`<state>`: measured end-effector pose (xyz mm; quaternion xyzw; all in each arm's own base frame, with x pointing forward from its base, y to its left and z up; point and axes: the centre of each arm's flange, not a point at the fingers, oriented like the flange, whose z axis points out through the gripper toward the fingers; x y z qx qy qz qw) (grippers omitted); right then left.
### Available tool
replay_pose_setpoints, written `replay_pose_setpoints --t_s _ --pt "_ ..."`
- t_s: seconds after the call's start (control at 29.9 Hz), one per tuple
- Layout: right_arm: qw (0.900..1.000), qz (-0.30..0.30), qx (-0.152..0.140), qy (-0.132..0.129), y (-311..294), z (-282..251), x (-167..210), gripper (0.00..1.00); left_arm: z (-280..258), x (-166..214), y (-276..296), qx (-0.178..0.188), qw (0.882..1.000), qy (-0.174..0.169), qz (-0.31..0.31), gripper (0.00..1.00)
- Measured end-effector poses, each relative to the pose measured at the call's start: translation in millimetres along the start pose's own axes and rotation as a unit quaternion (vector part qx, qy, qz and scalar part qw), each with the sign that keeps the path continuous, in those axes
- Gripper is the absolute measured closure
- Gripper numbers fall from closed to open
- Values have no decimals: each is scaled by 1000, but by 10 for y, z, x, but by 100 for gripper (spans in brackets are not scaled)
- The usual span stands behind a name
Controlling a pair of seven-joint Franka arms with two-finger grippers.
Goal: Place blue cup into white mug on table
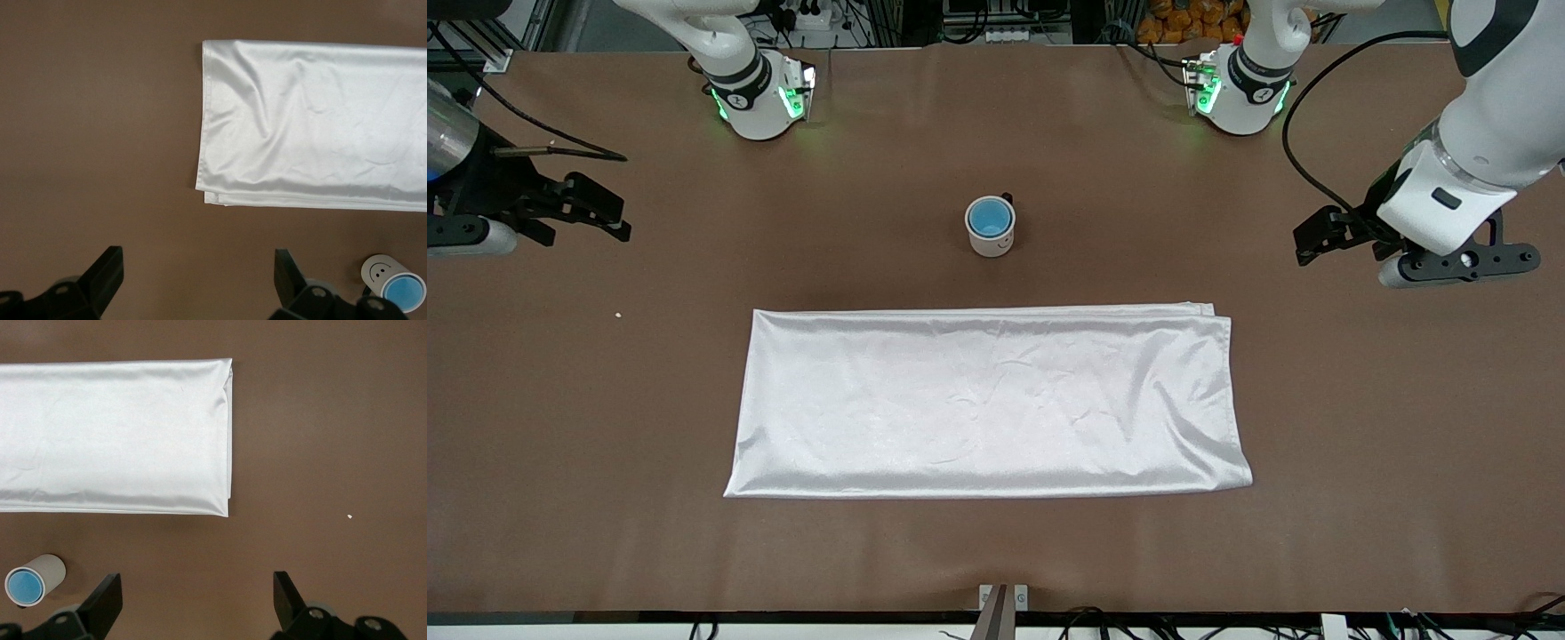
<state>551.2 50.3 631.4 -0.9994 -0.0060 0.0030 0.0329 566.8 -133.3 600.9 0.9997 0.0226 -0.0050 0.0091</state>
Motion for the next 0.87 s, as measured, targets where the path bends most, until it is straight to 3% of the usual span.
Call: replay_pose_setpoints --t_s 0.87 --pt "1000 2 -14 -3 54 6 -5 0 -3 -39 -104 6 998 -17 57 0"
